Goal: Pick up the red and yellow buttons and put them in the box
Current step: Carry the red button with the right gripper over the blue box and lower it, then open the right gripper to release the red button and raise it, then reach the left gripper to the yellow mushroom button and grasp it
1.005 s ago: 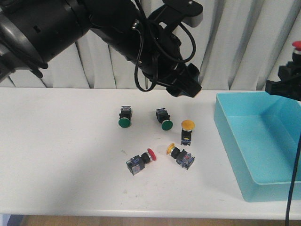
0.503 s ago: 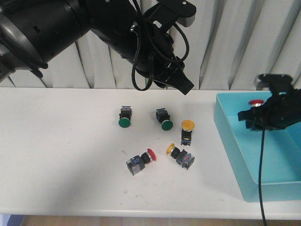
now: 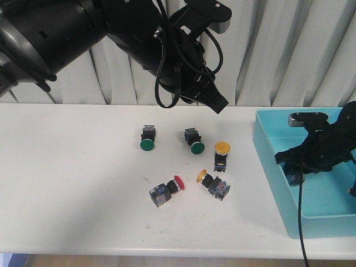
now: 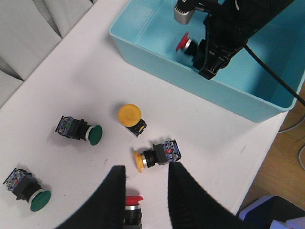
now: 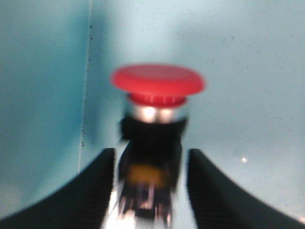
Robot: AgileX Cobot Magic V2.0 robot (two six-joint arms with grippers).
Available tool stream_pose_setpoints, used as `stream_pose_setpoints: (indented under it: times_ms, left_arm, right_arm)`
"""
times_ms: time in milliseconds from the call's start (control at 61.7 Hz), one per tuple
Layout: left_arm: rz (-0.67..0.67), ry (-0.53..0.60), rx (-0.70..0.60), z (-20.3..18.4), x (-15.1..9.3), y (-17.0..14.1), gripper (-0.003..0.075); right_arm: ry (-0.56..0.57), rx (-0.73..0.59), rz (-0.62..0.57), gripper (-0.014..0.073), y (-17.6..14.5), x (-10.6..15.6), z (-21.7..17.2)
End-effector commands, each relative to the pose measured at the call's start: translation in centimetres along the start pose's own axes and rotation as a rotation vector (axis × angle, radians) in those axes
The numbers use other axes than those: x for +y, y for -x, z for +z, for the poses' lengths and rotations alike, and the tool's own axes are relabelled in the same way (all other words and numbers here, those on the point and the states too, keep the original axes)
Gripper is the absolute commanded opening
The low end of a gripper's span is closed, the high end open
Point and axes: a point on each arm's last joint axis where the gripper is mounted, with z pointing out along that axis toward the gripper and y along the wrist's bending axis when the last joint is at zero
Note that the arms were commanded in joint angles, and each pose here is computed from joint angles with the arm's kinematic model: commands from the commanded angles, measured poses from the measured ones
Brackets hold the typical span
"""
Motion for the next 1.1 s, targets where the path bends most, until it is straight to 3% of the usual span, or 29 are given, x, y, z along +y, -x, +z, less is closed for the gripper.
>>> stream_pose_setpoints:
  times_ms: [0, 32, 65, 259, 389, 503, 665, 762, 892, 1086]
  left_arm:
    - [-0.002, 0.014, -0.125, -3.5, -0.4, 1.2, 0.0220]
    - [-0.001, 0.013, -0.124, -3.5, -0.5, 1.2, 0.0220]
    - [-0.001, 0.013, -0.126, -3.5, -0.5, 1.2, 0.0221]
    - [-0.008, 0.012, -0.180, -3.6, -0.5, 1.7, 0.0232]
    - [-0.022, 0.019, -0.235, -3.6, -0.4, 2.2, 0.0281]
    - [-0.058, 0.031, -0.301, -3.6, -0.2, 2.8, 0.0382]
    - [-0.076, 0.046, -0.366, -2.3, 0.2, 3.4, 0.0591]
    - [-0.121, 0.044, -0.372, -0.6, 0.4, 3.5, 0.0660]
    - [-0.187, 0.034, -0.349, 2.6, 0.8, 3.3, 0.0668]
    - [-0.225, 0.028, -0.269, 8.4, 1.3, 2.1, 0.0621]
  right_arm:
    - [-0.029, -0.117, -0.003, 0.0522, 1.7, -0.3, -2.4]
    - [-0.033, -0.138, -0.006, 0.0590, 1.8, -0.3, -3.1]
    - [-0.035, -0.144, -0.006, 0.0599, 1.9, -0.2, -3.3]
    - [-0.045, -0.252, -0.013, 0.0587, 2.5, 0.5, -8.1]
    - [-0.046, -0.331, -0.005, 0.0578, 2.2, 1.2, -12.6]
    - [-0.053, -0.398, -0.021, 0.0577, 1.6, 1.9, -16.4]
    - [-0.049, -0.490, -0.031, 0.0577, 0.3, 2.9, -21.2]
    - [-0.056, -0.549, -0.043, 0.0577, -0.7, 3.5, -23.9]
    - [-0.062, -0.611, -0.053, 0.0577, -1.9, 4.1, -26.5]
    - [-0.063, -0.697, -0.061, 0.0577, -3.6, 4.9, -29.6]
